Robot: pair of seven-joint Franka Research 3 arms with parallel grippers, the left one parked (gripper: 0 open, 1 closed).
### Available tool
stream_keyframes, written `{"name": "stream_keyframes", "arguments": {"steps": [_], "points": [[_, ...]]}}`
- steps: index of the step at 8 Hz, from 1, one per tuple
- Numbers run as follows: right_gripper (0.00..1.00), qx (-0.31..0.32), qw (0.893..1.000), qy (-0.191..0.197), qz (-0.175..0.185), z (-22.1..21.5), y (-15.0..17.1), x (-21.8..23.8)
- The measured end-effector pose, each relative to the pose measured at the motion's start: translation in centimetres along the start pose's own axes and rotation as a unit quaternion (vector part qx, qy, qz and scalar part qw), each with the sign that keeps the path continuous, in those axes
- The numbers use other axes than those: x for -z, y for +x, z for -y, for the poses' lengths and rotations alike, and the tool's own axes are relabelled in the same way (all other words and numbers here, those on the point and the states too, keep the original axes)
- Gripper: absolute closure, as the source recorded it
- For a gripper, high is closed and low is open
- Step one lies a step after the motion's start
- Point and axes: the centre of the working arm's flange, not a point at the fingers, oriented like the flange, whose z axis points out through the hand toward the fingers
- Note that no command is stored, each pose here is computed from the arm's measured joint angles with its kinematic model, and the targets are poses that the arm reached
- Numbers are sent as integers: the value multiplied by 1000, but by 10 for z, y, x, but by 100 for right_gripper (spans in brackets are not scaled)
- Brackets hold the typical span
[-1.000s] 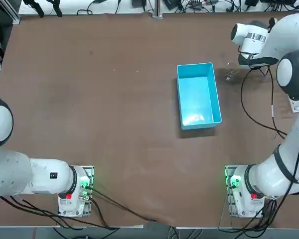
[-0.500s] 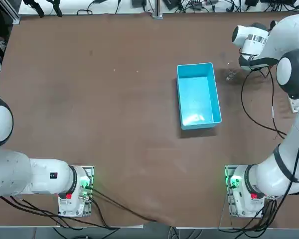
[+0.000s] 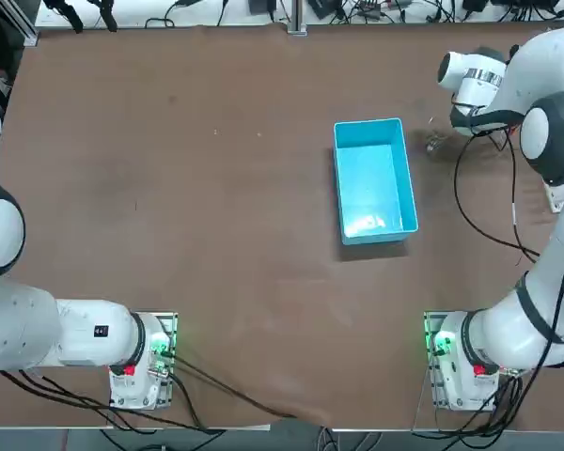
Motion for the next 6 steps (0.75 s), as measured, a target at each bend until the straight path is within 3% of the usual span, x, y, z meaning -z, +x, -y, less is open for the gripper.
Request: {"name": "stream_keyframes", "arguments": {"steps": [5,6], "points": [[96,9,1000,-4,-3,-3,-12,-5],[93,10,1000,-4,-3,-3,-12,-5]]}}
